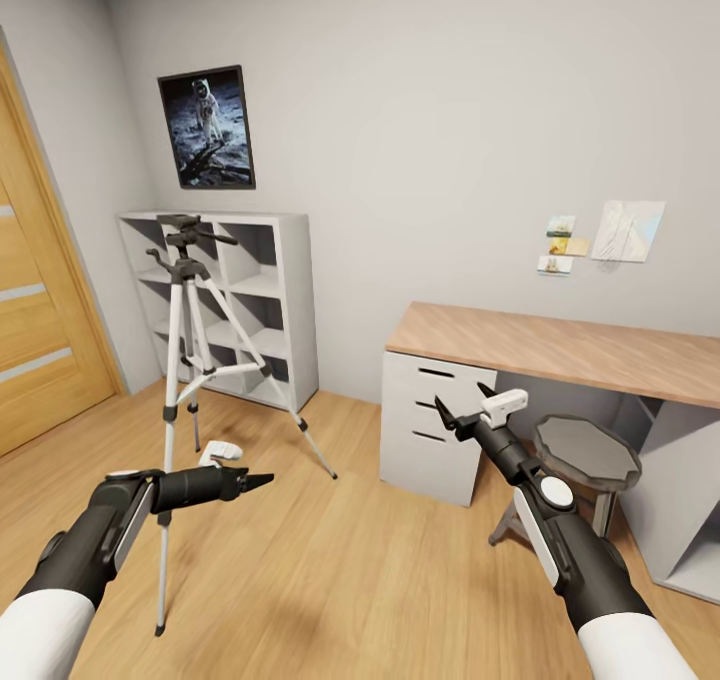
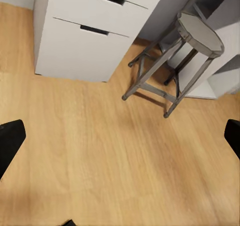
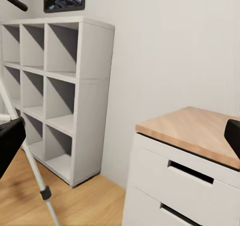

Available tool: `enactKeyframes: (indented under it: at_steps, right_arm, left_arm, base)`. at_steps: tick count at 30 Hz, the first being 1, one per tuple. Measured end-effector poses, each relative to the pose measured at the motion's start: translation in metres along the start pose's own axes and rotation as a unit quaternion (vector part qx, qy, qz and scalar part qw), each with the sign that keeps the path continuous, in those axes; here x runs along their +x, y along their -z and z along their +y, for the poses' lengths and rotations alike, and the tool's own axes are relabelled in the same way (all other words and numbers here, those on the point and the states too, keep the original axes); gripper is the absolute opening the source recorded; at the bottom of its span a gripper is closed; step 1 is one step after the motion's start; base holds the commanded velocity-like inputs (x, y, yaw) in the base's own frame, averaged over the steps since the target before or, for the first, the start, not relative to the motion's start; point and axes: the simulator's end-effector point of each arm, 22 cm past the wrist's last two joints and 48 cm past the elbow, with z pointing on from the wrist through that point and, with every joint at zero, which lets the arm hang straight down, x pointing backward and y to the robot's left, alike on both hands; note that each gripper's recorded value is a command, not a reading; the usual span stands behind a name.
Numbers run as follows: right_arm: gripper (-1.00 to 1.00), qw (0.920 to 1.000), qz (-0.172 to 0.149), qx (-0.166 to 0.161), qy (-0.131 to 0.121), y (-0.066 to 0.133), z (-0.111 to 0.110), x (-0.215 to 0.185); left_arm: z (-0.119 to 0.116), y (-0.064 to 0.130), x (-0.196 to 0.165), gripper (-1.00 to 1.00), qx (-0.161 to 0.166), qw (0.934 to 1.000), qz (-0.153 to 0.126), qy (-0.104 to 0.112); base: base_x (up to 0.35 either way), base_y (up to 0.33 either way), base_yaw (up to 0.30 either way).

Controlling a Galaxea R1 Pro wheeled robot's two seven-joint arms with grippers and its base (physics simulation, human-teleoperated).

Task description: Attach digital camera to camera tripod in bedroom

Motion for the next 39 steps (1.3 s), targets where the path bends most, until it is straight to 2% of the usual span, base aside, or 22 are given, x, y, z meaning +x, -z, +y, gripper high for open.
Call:
enactKeyframes:
  at_steps: [5, 6, 7, 15, 23, 39]
  right_arm:
    - [1.0, 1.0, -0.009, 0.0, 0.004, 0.003, 0.002, 0.007]
    - [1.0, 0.9953, -0.09, 0.0, 0.034, 0.007, 0.003, -0.026]
    - [1.0, 0.995, -0.093, 0.0, 0.035, 0.008, 0.004, -0.025]
    - [1.0, 0.9953, -0.09, 0.0, 0.035, 0.013, 0.006, -0.007]
    - [1.0, 0.9965, -0.078, 0.0, 0.03, 0.019, 0.009, 0.02]
    - [1.0, 0.9981, -0.057, -0.003, 0.022, 0.031, 0.017, 0.072]
  left_arm:
    - [-0.004, -0.002, -0.001, 1.0, 0.009, 0.9999, -0.007, -0.012]
    - [-0.009, -0.002, -0.002, 1.0, 0.018, 0.9997, -0.009, -0.015]
    - [-0.01, -0.003, 0.0, 1.0, 0.022, 0.9996, -0.009, -0.015]
    - [-0.013, -0.007, 0.011, 1.0, 0.041, 0.999, -0.01, -0.017]
    - [-0.016, -0.008, 0.008, 1.0, 0.043, 0.9981, -0.024, -0.039]
    - [-0.009, -0.014, 0.024, 1.0, 0.041, 0.9971, -0.035, -0.054]
  base:
    - [0.0, 0.0, 0.0]
    - [0.0, 0.0, 0.0]
    - [0.0, 0.0, 0.0]
    - [0.0, 0.0, 0.0]
    - [0.0, 0.0, 0.0]
    - [0.0, 0.0, 0.0]
